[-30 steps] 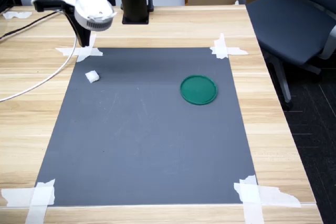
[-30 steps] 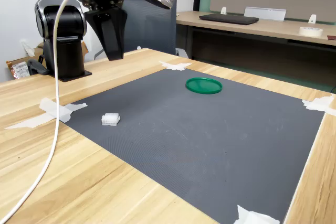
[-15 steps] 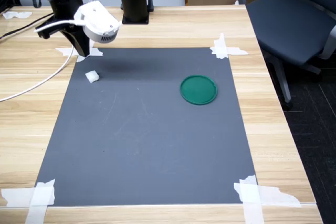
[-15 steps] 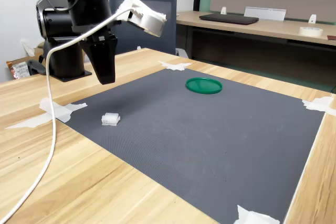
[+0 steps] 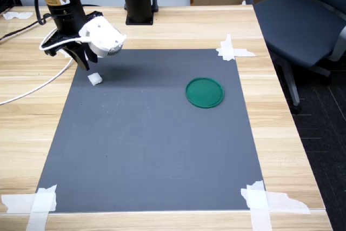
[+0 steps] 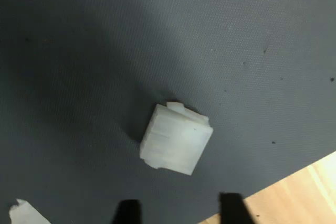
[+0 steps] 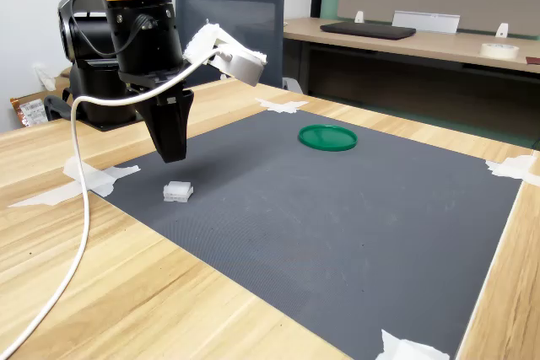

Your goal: Grasp a white terminal and put it in the green lid.

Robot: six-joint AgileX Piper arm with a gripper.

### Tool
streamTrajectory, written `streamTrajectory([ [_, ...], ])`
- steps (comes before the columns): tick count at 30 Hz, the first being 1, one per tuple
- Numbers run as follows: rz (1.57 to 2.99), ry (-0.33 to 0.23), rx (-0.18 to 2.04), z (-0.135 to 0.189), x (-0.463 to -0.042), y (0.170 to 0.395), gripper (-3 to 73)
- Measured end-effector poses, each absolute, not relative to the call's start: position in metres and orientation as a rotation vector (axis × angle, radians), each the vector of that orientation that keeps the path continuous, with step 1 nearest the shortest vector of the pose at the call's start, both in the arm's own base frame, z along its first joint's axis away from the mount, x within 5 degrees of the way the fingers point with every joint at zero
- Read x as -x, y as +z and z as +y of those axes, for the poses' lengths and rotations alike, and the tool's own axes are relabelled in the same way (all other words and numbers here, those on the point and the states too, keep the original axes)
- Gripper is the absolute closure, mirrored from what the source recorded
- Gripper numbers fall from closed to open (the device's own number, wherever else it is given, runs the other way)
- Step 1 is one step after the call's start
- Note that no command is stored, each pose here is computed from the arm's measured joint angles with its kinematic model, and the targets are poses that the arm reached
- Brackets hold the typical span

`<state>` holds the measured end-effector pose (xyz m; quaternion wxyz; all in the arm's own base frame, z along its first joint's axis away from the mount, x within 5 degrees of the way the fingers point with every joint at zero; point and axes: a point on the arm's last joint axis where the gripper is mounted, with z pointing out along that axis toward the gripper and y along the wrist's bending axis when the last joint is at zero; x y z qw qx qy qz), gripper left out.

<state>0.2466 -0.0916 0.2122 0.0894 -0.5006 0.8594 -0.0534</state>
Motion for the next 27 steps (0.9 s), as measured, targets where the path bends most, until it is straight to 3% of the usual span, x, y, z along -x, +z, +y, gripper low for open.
streamTrajectory([
  [4,2.575,-0.201,1.393,-0.093,-0.249,0.209,23.9],
  [10,2.604,-0.246,1.237,-0.095,-0.253,0.209,20.3],
  [16,2.704,-0.160,1.207,-0.093,-0.245,0.205,20.1],
  [27,2.790,-0.094,1.099,-0.094,-0.248,0.192,20.1],
])
